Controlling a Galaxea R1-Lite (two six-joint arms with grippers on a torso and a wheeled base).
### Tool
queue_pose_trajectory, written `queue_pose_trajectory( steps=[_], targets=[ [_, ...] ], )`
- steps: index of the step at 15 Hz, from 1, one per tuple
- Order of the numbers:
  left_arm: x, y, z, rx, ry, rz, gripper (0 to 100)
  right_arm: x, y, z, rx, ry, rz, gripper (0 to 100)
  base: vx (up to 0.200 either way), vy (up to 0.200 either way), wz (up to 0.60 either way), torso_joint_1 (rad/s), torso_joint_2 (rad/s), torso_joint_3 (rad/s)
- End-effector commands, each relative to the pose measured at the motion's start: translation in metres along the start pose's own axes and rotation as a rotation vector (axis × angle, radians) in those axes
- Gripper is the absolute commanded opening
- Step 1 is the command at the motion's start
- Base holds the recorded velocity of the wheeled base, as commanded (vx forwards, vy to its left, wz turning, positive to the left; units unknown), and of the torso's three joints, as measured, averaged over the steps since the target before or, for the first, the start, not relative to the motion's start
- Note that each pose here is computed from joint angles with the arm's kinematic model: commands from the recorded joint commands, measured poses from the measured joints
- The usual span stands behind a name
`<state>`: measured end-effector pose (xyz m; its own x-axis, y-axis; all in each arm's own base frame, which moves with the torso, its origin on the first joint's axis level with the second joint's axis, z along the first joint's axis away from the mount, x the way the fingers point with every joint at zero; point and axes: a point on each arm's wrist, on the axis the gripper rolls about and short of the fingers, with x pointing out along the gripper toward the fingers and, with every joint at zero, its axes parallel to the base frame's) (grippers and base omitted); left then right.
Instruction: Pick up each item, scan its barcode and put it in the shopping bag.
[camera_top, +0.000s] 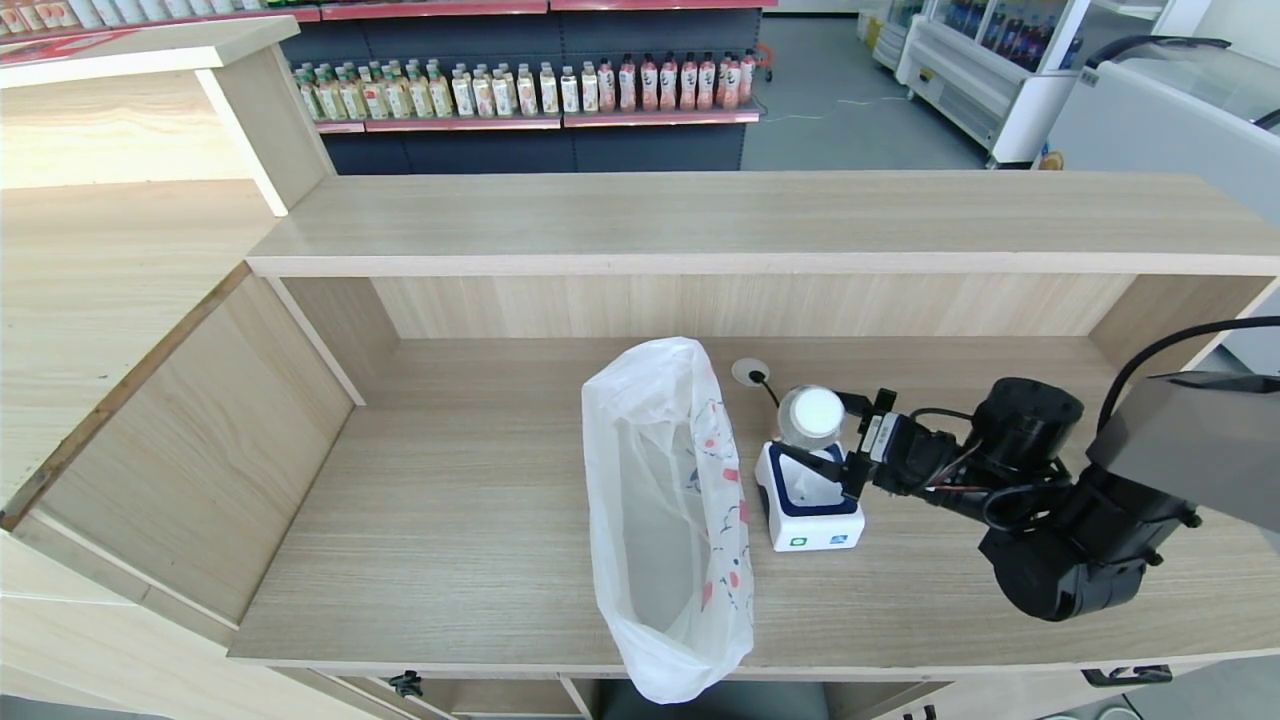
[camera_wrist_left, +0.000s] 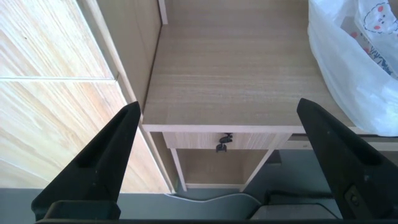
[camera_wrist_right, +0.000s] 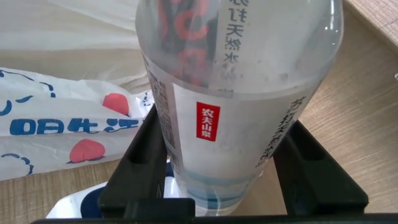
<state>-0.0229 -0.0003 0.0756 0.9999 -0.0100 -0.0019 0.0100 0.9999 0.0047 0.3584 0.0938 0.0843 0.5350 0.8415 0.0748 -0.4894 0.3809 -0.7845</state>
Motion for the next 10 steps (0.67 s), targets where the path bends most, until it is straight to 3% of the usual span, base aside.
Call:
queue_pose_trajectory(
  steps=[1, 3, 5, 6, 7, 9, 10],
  targets=[
    [0.0, 0.0, 0.0, 0.0, 0.0, 0.001, 100, -0.002, -0.011, 0.014, 0.006, -0.022, -0.023, 0, 0.0, 0.0, 0.0, 0.0, 0.0, 0.0],
    [0.0, 0.0, 0.0, 0.0, 0.0, 0.001, 100, -0.024, -0.054, 0.063, 0.155, -0.04, -0.191, 0, 0.0, 0.0, 0.0, 0.0, 0.0, 0.0],
    [0.0, 0.0, 0.0, 0.0, 0.0, 0.001, 100, -0.045, -0.074, 0.102, 0.401, 0.093, -0.483, 0, 0.0, 0.0, 0.0, 0.0, 0.0, 0.0],
    [0.0, 0.0, 0.0, 0.0, 0.0, 0.001, 100, -0.05, -0.077, 0.109, 0.471, 0.155, -0.545, 0, 0.0, 0.0, 0.0, 0.0, 0.0, 0.0],
    [0.0, 0.0, 0.0, 0.0, 0.0, 0.001, 100, -0.06, -0.078, 0.121, 0.659, 0.276, -0.642, 0, 0.0, 0.0, 0.0, 0.0, 0.0, 0.0],
    [0.0, 0.0, 0.0, 0.0, 0.0, 0.001, 100, -0.059, -0.064, 0.145, 0.96, 0.301, -0.695, 0, 0.0, 0.0, 0.0, 0.0, 0.0, 0.0],
    [0.0, 0.0, 0.0, 0.0, 0.0, -0.001, 100, -0.058, -0.06, 0.152, 1.022, 0.302, -0.679, 0, 0.0, 0.0, 0.0, 0.0, 0.0, 0.0]
  ],
)
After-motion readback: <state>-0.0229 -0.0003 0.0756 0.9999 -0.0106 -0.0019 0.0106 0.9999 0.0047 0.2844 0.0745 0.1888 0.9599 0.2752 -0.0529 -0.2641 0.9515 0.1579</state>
